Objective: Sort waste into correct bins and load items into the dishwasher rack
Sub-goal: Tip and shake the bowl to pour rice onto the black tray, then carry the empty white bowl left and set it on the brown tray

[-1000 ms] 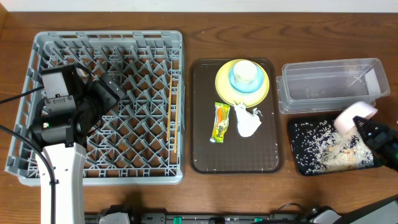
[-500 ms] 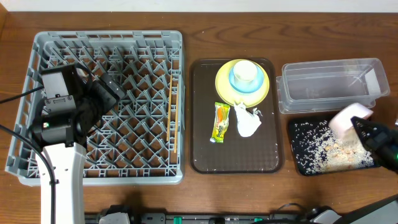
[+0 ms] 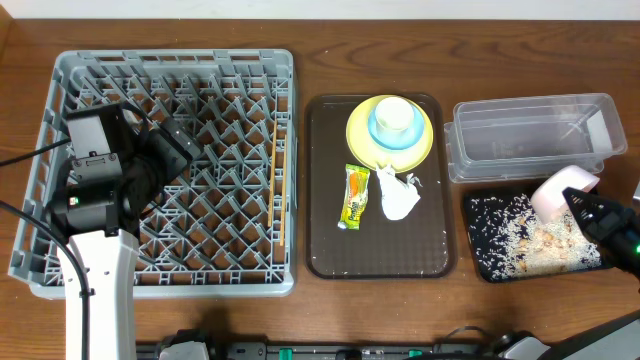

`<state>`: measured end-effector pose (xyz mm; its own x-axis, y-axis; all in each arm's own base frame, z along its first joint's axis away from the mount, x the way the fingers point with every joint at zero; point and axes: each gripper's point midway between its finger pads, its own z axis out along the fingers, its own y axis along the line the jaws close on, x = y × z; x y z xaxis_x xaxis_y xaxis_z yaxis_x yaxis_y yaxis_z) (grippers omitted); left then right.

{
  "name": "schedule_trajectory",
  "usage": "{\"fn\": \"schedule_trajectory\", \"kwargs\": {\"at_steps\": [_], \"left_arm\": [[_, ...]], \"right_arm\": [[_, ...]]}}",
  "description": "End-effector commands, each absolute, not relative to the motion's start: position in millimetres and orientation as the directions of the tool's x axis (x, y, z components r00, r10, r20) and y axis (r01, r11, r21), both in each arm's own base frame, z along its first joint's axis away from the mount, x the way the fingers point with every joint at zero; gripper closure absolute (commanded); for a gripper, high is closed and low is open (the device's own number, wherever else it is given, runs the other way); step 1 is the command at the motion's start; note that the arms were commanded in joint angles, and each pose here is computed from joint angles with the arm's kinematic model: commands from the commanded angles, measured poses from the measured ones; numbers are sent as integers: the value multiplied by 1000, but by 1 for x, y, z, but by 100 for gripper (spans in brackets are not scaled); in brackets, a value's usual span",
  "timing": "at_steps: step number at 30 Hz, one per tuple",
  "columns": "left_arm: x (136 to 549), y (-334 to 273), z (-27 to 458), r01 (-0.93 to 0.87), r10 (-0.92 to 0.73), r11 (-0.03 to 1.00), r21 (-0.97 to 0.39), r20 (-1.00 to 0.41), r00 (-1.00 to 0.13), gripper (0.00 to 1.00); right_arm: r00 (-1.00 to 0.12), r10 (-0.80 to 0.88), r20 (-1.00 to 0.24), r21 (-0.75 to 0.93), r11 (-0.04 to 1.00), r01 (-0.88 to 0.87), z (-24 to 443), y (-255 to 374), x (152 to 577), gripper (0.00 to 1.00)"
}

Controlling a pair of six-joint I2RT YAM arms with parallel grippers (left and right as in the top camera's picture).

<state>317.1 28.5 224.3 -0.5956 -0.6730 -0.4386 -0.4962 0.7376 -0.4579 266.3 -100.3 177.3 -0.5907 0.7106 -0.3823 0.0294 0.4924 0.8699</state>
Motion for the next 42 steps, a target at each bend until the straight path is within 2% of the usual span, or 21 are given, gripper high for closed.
{"fn": "schedule_trajectory", "kwargs": {"at_steps": [1,3,5,7,8,9,10,12,13,15,17,20,21,23,24,29,32,35,40,42], "left_arm": [[319,30,228,-498,-679,733,-463,-440,-588,7],[319,30,228,-498,-679,733,-463,-440,-588,7],[319,30,228,-498,-679,733,-463,-440,-588,7],[319,30,228,-498,-679,733,-463,-440,-588,7],[319,30,228,-498,-679,733,-463,-440,-588,7],[319,30,228,-499,-679,733,-463,-440,-588,7],[319,30,228,-499,-679,733,-463,-440,-588,7],[319,30,228,-499,-679,733,-463,-440,-588,7],[319,30,228,-499,-679,733,-463,-440,-588,7],[319,30,228,-499,-679,733,-463,-440,-588,7],[319,30,228,-499,-679,733,-463,-440,-588,7],[319,30,228,-499,-679,733,-463,-440,-588,7],[319,30,228,-499,-679,733,-463,-440,-588,7],[319,30,228,-499,-679,733,-463,-440,-588,7],[319,30,228,-499,-679,733,-463,-440,-588,7],[319,30,228,-499,-679,733,-463,-440,-588,7],[319,30,228,-498,-679,733,-463,-440,-588,7],[319,30,228,-498,-679,733,-463,-440,-588,7],[319,30,228,-499,-679,733,-463,-440,-588,7],[319,30,228,-499,-679,733,-463,-440,-588,7]], "right_arm": [[-575,676,-460,854,515,-76,188,-96,268,99],[-562,699,-442,879,461,-118,199,-90,268,99],[-540,677,-499,856,482,-186,206,-87,267,99],[-552,713,-433,890,435,-137,204,-90,269,99],[-553,744,-375,920,374,-121,208,-91,270,99],[-542,754,-372,926,343,-158,217,-90,270,99],[-527,750,-398,917,344,-203,224,-89,270,99],[-533,730,-429,899,402,-173,214,-94,272,99],[-556,731,-395,902,425,-81,199,-98,272,99],[-569,762,-309,931,364,-19,196,-95,270,99],[-553,745,-373,923,359,-139,213,-85,266,99],[-528,699,-483,871,447,-206,213,-87,267,99],[-537,721,-438,894,414,-174,212,-90,269,99],[-544,789,-287,958,242,-155,227,-88,269,99],[-548,794,-263,965,223,-140,228,-88,269,99],[-542,790,-285,958,257,-129,225,-94,271,99],[-546,803,-240,971,205,-126,229,-92,270,99],[-541,794,-277,961,240,-140,228,-94,272,99],[-563,818,-120,993,109,-53,229,-93,273,99],[-574,812,-105,994,101,-38,227,-90,275,99]]}}
